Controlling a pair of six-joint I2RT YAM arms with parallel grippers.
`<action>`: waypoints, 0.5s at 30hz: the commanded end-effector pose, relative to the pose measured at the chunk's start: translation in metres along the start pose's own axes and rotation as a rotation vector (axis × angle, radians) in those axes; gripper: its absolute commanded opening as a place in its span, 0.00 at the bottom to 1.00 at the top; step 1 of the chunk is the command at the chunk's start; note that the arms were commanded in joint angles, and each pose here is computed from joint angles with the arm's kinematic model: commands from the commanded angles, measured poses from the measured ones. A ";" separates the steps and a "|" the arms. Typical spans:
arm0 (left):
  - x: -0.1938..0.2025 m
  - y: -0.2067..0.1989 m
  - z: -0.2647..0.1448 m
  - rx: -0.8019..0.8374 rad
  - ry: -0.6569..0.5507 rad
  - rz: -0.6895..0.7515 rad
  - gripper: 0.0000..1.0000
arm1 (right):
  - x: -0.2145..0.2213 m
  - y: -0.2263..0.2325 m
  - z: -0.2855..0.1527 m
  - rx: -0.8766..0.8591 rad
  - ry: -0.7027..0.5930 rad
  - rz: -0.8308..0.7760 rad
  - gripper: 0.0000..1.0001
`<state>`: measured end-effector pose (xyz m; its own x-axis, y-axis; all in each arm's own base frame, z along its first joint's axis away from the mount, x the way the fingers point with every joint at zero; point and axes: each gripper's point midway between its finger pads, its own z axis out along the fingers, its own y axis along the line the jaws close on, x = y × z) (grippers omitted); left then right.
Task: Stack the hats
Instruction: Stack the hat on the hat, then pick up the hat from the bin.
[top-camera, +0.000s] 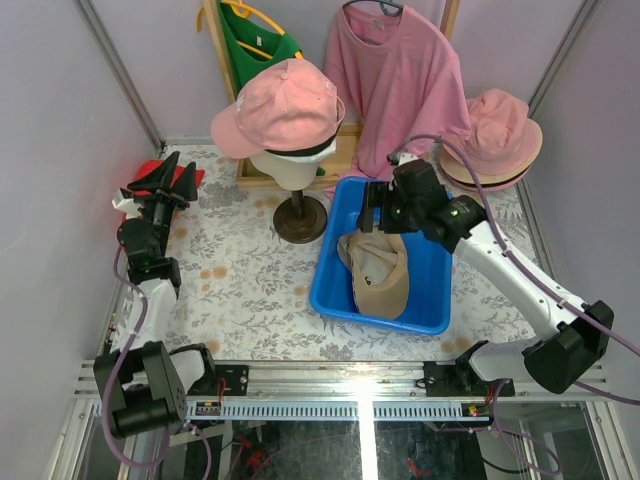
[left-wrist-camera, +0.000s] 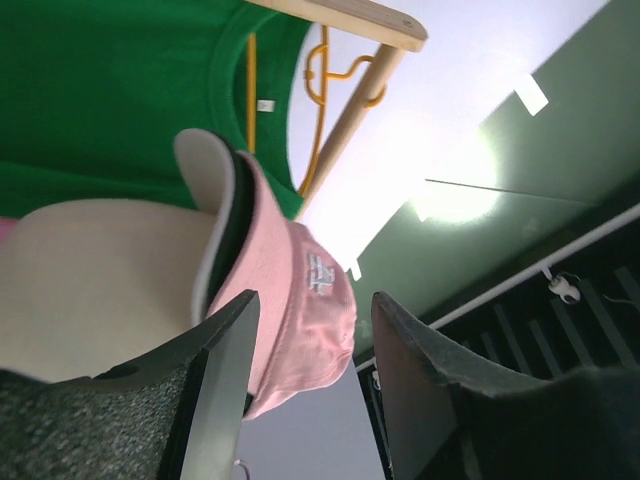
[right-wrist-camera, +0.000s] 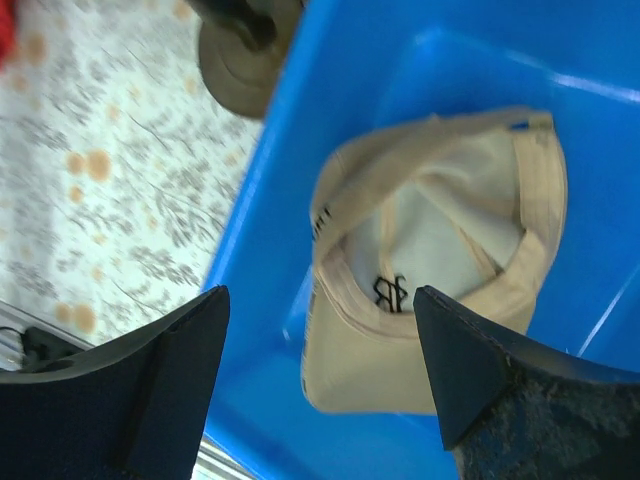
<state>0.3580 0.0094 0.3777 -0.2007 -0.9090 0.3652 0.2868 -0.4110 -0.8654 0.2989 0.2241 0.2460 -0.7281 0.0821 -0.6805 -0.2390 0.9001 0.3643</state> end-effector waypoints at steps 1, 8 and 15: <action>-0.001 0.034 -0.021 -0.142 -0.050 0.011 0.49 | 0.024 -0.002 -0.003 0.052 0.002 -0.017 0.82; 0.014 0.057 -0.050 -0.259 -0.055 0.097 0.49 | 0.073 0.010 0.014 0.064 0.087 -0.025 0.82; 0.020 0.070 -0.077 -0.335 -0.094 0.184 0.51 | 0.107 0.000 0.050 0.116 0.156 -0.009 0.82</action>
<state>0.3053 -0.0314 0.3300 -0.1371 -0.9546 0.2645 0.0885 -0.2778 -0.9566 0.2394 0.2462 0.1592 -0.8243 -0.0266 -0.5656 -0.2238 0.9328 0.2824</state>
